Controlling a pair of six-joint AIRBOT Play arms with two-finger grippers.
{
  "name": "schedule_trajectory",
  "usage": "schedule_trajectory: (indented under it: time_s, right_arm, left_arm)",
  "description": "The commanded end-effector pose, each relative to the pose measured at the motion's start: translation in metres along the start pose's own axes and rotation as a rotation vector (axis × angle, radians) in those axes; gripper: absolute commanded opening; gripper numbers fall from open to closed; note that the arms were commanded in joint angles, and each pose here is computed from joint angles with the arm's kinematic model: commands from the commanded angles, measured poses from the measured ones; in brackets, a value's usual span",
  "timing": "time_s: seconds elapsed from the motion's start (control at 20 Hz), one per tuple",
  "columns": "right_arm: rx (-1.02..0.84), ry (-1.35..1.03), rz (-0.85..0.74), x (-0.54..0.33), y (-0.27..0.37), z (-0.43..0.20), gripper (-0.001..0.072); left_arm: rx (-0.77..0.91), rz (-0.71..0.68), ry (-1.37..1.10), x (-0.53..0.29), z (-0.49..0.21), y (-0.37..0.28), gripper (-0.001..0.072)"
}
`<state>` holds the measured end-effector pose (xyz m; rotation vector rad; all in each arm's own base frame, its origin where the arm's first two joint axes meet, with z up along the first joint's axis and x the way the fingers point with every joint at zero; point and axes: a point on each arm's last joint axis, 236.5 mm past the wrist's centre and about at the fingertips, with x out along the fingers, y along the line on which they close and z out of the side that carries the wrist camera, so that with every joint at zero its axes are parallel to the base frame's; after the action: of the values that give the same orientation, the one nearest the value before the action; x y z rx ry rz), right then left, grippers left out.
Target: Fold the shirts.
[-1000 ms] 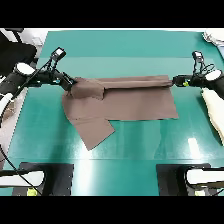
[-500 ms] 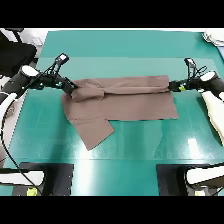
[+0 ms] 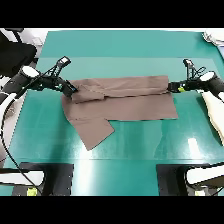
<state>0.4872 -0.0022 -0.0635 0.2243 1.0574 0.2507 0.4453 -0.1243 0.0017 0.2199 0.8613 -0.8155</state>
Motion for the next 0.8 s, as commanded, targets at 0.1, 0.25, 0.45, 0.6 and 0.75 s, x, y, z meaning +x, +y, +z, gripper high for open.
schedule_trajectory:
  time_s: [0.1,0.25,0.45,0.6,0.75]
  right_arm:
    - [-0.001,0.029,0.018,0.0,0.004,-0.007,0.0021]
    - [-0.001,0.044,0.027,0.0,0.007,-0.01,0.0021]
    - [0.0,0.06,0.037,-0.001,0.009,-0.014,0.0021]
    - [0.0,0.086,0.052,-0.001,0.013,-0.02,0.0023]
    - [-0.002,0.106,0.068,-0.005,0.017,-0.024,0.0322]
  left_arm:
    - [0.001,-0.06,0.033,0.0,-0.008,-0.014,0.0022]
    - [-0.001,-0.067,0.036,0.0,-0.009,-0.016,0.0022]
    - [0.0,-0.082,0.047,-0.001,-0.011,-0.019,0.0023]
    - [-0.036,-0.069,0.07,-0.001,-0.017,-0.016,0.0023]
    - [-0.06,-0.068,0.074,-0.001,-0.017,-0.016,0.0112]
